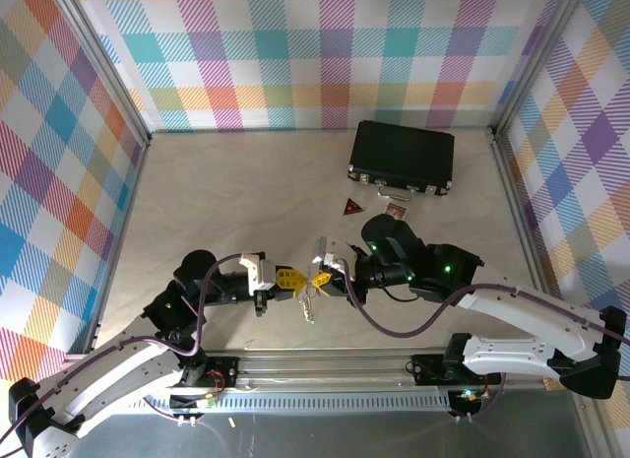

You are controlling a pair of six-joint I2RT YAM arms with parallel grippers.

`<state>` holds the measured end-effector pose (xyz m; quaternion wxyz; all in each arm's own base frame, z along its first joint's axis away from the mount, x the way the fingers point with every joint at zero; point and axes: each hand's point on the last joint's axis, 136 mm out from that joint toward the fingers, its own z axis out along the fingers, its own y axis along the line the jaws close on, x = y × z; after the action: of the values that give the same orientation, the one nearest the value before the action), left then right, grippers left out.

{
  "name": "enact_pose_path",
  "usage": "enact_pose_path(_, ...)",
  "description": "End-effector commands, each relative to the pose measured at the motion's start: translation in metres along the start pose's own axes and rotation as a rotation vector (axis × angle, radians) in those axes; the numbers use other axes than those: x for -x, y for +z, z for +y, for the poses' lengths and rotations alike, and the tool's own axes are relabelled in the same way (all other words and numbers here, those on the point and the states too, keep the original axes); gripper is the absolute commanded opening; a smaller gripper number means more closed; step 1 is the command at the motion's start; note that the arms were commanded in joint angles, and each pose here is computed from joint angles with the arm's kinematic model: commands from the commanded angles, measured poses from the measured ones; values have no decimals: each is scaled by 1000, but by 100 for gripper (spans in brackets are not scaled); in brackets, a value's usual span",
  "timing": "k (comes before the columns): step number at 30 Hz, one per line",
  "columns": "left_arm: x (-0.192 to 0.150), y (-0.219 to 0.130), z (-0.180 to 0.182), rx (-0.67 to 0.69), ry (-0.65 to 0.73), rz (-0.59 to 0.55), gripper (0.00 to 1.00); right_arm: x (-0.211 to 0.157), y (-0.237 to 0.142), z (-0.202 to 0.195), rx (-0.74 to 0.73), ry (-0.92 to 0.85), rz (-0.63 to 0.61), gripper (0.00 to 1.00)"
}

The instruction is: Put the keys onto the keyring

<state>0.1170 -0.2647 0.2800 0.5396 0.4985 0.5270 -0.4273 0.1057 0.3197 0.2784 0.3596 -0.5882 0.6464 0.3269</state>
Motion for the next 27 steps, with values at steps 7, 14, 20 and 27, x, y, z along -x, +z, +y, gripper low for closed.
enact_pose_path(7,26,1,-2,-12,23,-77,0,2,6,9,34,-76,-14,0)
enact_pose_path(14,27,0,-1,-1,23,-83,0,-1,7,9,31,-83,-10,1)
enact_pose_path(20,26,0,1,7,22,-80,0,-3,6,9,23,-97,-10,4)
enact_pose_path(27,25,0,2,13,23,-78,0,-4,8,8,8,-115,-9,10)
